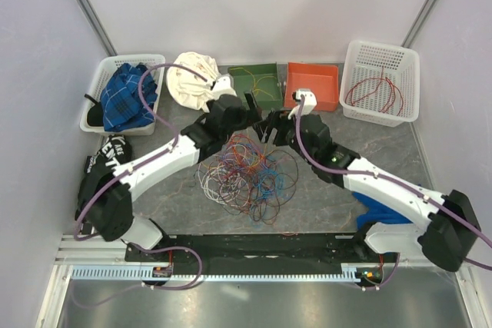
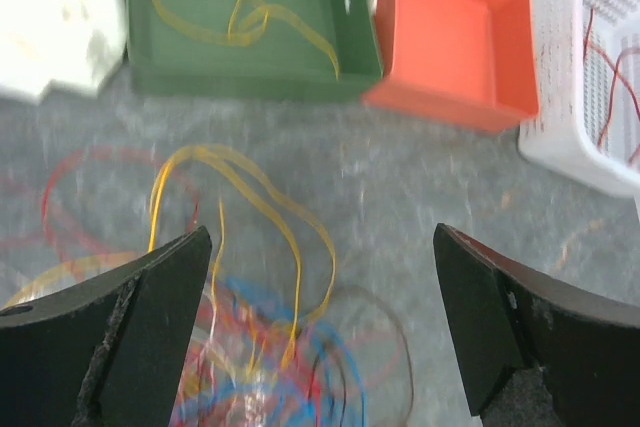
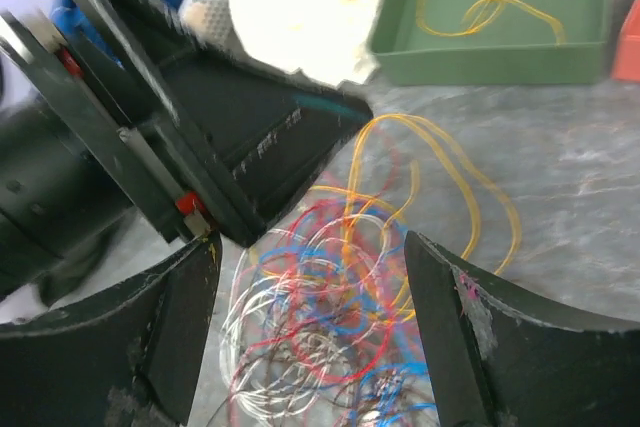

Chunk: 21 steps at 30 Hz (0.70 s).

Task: Untangle the cables

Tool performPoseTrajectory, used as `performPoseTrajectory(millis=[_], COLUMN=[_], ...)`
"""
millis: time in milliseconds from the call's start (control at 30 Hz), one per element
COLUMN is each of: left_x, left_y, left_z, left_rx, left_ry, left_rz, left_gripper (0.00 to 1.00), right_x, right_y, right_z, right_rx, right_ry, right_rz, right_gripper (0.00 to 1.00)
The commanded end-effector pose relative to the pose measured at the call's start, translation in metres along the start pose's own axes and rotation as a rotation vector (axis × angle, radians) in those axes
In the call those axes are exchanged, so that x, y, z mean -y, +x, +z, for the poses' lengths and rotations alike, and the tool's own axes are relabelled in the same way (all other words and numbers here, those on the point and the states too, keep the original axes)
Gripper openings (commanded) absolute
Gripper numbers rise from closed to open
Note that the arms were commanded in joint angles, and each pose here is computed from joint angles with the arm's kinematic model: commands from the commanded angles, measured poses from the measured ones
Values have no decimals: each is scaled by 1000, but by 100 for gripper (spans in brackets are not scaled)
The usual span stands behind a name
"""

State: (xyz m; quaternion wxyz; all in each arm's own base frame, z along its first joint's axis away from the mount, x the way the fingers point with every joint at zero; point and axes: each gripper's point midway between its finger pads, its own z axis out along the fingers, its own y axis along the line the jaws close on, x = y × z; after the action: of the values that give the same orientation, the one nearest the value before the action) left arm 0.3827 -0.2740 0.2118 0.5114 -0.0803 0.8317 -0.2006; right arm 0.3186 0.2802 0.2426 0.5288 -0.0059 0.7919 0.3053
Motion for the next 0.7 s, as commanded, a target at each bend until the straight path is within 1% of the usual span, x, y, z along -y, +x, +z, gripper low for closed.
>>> performPoseTrajectory(millis=[0, 100, 200, 233, 267, 300, 333, 400, 433, 500, 567, 600, 667], left_x=[-3, -12, -32, -39, -56, -69, -75, -99, -102, -113, -114, -123, -126], left_y=[13, 25, 43, 46, 61, 69, 70, 87, 86, 95, 93, 100, 95], left_z=[-37, -60, -78, -82, -90, -95, -101, -114, -119, -127, -136, -139, -147], left_rx=[28, 5, -39, -40, -84, -98, -94, -134, -130, -150, -142, -147, -119], left_ry=[19, 8, -60, -97, -171, -217, -251, -338, -342, -358, -328, -340, -314], left_rz=[-92, -73, -108, -164, -155, -176, -239, -244, -283, -290, -334, -334, -377], left_gripper=[100, 100, 100, 100, 100, 100, 100, 100, 100, 100, 100, 100, 100], right_x=[-6, 1, 18, 21, 23, 26, 28, 33, 37, 48, 59, 59, 61], right_y=[10, 31, 52, 58, 66, 71, 75, 85, 88, 99, 104, 103, 98], right_z=[-22, -35, -37, -36, -33, -32, -30, -24, -21, -14, -7, -4, 6], right_rx=[83, 69, 20, 5, -22, -39, -47, -71, -79, -103, -107, -100, -90], right_ry=[-35, -22, 21, 27, 34, 38, 42, 54, 67, 117, 168, 177, 212], right_rz=[75, 68, 16, 1, -20, -49, -58, -85, -115, -148, -172, -175, -194], right_gripper=[81, 80, 81, 81, 81, 82, 82, 82, 82, 83, 83, 83, 83])
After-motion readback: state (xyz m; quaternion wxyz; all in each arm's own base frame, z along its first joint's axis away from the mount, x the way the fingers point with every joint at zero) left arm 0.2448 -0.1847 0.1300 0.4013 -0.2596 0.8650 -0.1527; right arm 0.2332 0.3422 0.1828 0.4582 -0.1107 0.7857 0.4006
